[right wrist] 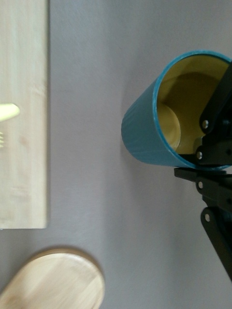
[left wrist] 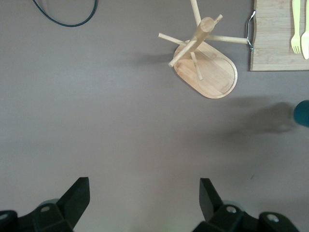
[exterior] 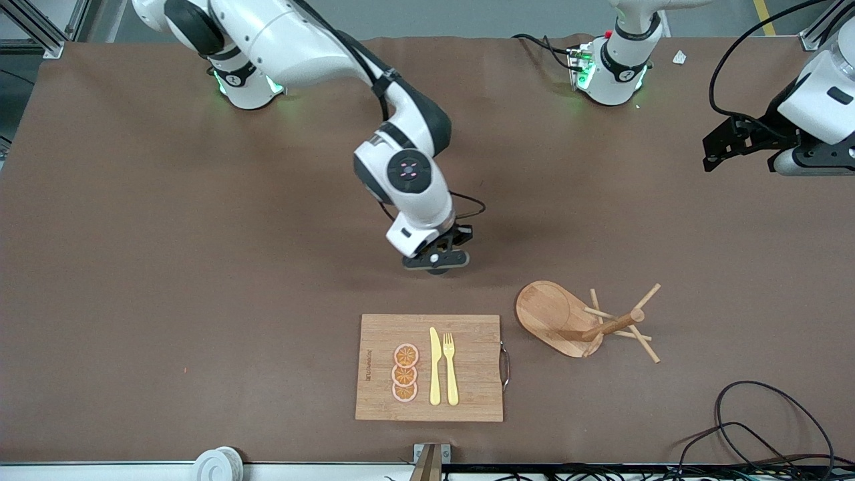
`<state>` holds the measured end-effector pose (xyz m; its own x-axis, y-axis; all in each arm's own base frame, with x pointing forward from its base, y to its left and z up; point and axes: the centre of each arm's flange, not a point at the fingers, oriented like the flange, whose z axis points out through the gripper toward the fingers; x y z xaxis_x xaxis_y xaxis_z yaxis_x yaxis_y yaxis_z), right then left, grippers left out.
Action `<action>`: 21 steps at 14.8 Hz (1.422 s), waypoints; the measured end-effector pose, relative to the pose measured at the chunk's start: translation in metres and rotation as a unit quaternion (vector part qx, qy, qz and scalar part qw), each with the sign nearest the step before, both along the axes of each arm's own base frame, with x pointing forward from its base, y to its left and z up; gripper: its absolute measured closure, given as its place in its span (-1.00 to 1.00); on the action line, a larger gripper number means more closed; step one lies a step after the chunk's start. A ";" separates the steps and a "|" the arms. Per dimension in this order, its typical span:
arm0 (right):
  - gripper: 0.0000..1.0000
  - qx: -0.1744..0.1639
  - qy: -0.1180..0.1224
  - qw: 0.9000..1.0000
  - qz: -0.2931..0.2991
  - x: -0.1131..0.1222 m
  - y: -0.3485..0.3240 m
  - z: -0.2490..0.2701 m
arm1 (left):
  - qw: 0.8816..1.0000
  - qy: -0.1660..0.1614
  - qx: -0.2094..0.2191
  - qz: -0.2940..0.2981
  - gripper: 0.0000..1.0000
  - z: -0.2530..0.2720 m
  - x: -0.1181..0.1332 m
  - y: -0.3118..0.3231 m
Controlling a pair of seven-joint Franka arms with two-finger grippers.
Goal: Pass cup and hang on rack
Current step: 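Reach the right gripper to the teal mug and grasp it, then set the teal mug down mid-table while the left gripper approaches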
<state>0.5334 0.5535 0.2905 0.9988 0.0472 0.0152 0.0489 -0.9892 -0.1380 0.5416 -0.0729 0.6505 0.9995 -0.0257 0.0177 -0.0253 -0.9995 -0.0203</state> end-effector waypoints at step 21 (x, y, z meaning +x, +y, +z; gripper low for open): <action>-1.00 -0.067 -0.010 0.997 -0.037 0.190 -0.447 0.173 | 0.998 0.016 -0.004 0.056 -1.00 -0.103 0.040 -0.137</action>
<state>0.7237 0.1069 0.4639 0.9991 -0.0231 0.0343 -0.0230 -0.9997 -0.0034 0.5814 -0.2099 0.5472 0.9961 0.0868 -0.0145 0.0866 -0.9962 -0.0125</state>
